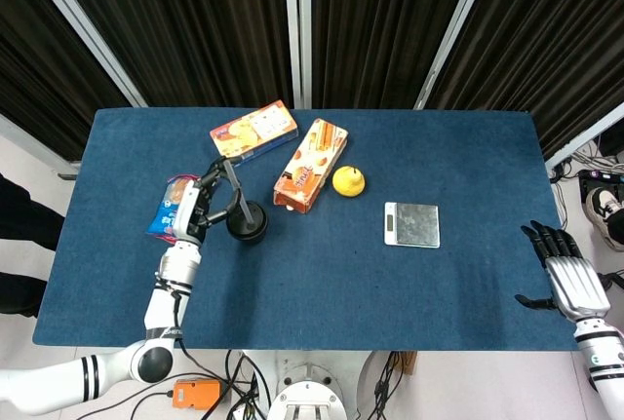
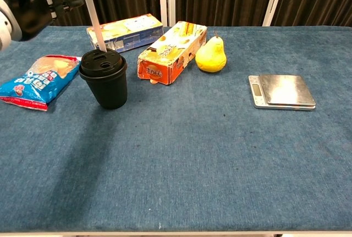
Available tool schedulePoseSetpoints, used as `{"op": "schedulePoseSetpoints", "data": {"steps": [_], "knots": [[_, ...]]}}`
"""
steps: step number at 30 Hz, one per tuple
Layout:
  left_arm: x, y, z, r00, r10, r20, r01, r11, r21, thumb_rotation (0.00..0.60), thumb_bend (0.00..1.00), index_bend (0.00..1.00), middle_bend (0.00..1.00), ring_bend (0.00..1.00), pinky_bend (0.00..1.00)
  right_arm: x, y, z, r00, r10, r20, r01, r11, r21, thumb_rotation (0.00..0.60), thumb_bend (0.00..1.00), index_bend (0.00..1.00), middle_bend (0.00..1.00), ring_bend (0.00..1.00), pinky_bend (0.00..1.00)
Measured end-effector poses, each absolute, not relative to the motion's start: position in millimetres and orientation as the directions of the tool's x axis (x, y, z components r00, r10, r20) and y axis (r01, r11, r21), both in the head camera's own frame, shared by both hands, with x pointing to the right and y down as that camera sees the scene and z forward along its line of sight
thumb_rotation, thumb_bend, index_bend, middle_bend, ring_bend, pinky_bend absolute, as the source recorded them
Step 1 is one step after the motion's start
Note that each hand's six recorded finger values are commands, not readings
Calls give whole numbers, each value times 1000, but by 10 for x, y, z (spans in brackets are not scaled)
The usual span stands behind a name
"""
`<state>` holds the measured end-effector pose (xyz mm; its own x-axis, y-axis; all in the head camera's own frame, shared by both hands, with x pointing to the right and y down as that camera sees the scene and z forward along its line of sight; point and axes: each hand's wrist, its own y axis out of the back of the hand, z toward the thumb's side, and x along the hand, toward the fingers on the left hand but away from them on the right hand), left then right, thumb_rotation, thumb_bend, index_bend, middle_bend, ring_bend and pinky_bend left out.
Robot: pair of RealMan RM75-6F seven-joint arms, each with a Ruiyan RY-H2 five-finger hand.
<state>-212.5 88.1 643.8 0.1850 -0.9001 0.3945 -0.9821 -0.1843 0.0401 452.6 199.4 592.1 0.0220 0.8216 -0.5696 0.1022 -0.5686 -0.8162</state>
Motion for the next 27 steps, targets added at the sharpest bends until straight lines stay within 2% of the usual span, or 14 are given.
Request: {"op": "schedulePoseSetpoints", "data": {"steps": [27], "knots": [[-2153, 988, 6690, 164, -904, 396, -979, -198, -46, 600, 430, 615, 213, 0, 0, 4551, 1997, 5927, 12, 822, -570, 111, -567, -816, 600, 109, 0, 52, 0, 22]]}}
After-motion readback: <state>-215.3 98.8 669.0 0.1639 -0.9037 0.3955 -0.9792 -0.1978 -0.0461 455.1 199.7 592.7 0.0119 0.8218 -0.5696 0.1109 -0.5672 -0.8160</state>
